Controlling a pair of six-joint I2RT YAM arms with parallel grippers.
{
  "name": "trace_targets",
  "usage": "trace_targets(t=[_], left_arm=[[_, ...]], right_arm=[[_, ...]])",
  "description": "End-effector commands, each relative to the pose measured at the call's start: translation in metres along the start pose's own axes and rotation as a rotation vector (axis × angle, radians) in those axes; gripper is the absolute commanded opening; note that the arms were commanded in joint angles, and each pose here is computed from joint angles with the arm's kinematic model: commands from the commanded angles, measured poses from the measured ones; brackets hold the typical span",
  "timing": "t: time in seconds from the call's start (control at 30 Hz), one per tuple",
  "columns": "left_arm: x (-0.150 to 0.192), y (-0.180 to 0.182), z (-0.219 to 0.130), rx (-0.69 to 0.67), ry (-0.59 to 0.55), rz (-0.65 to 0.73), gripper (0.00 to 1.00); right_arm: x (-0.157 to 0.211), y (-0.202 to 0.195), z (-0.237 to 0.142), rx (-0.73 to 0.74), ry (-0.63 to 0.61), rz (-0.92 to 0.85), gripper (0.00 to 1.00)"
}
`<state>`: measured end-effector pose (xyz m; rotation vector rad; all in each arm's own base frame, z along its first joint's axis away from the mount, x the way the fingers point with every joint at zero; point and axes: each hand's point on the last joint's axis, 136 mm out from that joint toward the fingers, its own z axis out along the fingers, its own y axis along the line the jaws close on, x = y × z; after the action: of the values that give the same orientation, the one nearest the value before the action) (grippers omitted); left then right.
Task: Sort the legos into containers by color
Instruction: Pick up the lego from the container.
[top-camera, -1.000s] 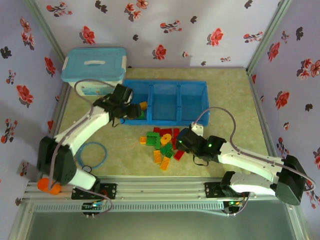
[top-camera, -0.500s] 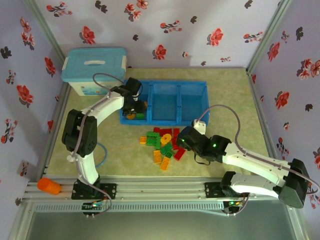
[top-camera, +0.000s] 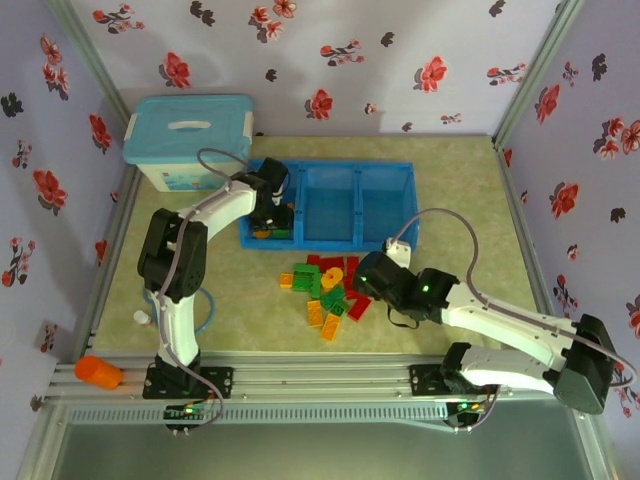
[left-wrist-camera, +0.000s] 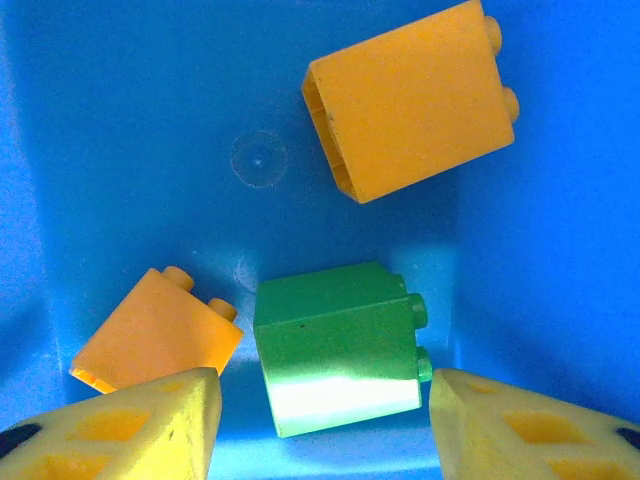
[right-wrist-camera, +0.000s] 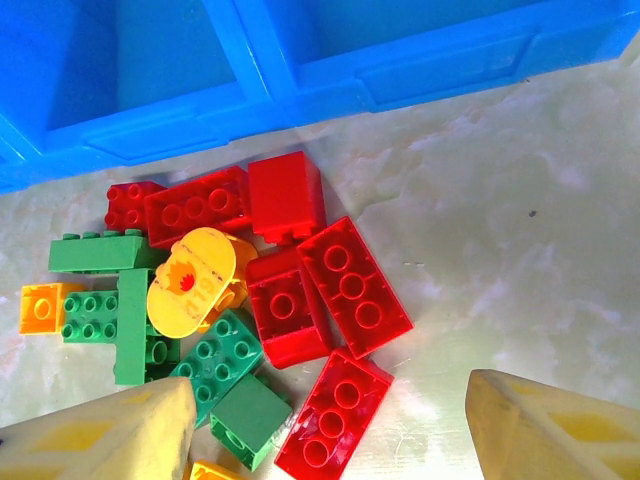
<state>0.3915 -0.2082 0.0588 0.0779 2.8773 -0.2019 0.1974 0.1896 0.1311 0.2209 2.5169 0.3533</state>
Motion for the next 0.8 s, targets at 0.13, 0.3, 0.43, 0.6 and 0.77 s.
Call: trace_targets(t=[0.13, 0.3, 0.43, 0.6, 0.77], left_arm=[[0.002, 0.001, 0.014, -0.017, 0.034, 0.020, 0.56], [0.005, 0.009, 0.022, -0.055, 0.047, 0.029, 0.55], [0.002, 0.014, 0.025, -0.085, 0.040, 0.036, 0.52], [-0.003, 0.020, 0.029, -0.124, 0.048, 0.045, 0.53], [-0.006, 0.024, 0.027, -0.128, 0.039, 0.033, 0.44]], right_arm=[[-0.010, 0.007, -0.004, 0.001, -0.023, -0.015, 0.72], [-0.011, 0.008, -0.005, -0.003, -0.026, -0.014, 0.72], [-0.010, 0.010, -0.003, -0.008, -0.023, -0.012, 0.72], [-0.009, 0.012, -0.001, -0.011, -0.014, -0.013, 0.72], [-0.009, 0.013, 0.000, -0.014, -0.013, -0.009, 0.72]])
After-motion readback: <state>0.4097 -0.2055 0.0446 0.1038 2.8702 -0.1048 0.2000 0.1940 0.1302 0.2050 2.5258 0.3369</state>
